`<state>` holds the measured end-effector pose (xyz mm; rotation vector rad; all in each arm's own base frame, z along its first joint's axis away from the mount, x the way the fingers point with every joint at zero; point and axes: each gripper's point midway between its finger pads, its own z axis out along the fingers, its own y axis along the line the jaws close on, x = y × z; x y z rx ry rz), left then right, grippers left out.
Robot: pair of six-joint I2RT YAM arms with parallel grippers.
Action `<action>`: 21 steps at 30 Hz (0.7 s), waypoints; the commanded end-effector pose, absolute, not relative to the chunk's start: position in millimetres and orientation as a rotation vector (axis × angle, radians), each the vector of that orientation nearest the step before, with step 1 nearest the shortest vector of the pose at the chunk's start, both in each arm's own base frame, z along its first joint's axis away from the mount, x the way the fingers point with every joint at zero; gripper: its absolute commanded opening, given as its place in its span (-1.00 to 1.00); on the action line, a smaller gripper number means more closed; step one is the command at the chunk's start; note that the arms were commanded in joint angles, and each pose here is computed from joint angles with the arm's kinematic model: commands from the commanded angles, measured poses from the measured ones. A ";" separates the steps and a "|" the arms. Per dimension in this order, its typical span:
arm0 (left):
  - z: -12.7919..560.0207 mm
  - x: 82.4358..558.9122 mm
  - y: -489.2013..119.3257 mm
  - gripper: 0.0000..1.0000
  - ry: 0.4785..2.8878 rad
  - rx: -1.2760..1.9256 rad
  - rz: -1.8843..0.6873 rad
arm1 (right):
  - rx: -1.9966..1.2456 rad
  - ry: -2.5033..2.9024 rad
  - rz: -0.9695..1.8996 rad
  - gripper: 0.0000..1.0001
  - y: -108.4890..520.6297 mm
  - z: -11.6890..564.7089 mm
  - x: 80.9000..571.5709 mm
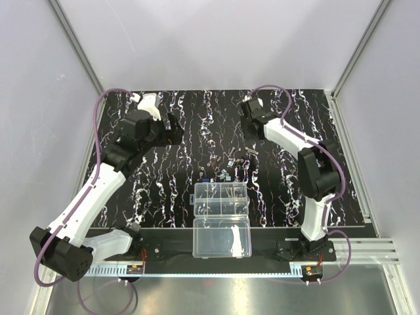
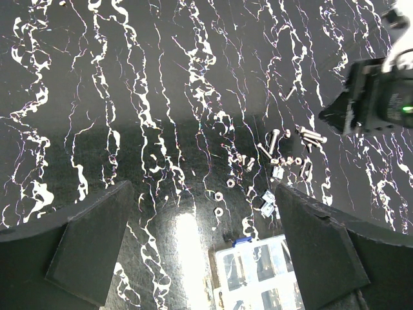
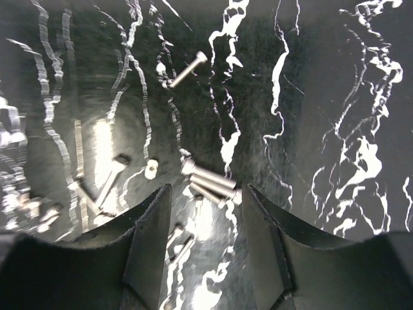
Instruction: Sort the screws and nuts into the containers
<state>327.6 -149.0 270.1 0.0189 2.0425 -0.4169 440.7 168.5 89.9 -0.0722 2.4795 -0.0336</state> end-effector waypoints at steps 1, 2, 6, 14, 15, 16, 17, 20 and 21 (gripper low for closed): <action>289.8 334.8 -148.2 0.98 1.975 0.008 -0.424 | -0.126 2.421 -0.020 0.09 167.0 89.2 463.7; 289.5 334.6 -148.8 0.98 1.975 0.009 -0.425 | -0.153 2.422 -0.019 0.08 167.3 83.8 464.4; 289.3 335.3 -147.5 0.98 1.976 0.006 -0.418 | -0.279 2.414 0.009 0.06 169.1 69.9 463.4; 285.4 336.9 -147.6 0.98 1.986 0.007 -0.410 | -0.380 2.474 0.129 -0.06 179.0 47.3 456.2; 285.5 337.2 -148.0 0.98 1.986 0.007 -0.410 | -0.383 2.483 0.134 -0.07 179.1 45.8 455.5; 284.1 337.6 -147.8 0.98 1.990 0.008 -0.406 | -0.387 2.495 0.139 -0.06 179.8 42.3 454.2; 284.1 337.7 -147.6 0.98 1.990 0.007 -0.404 | -0.396 2.502 0.155 -0.07 182.4 40.8 452.3; 280.8 338.7 -148.3 0.98 1.999 0.009 -0.403 | -0.405 2.520 0.173 -0.07 183.1 36.2 447.3; 281.4 338.8 -148.4 0.98 1.998 0.008 -0.403 | -0.440 2.518 0.161 -0.07 181.4 35.5 446.3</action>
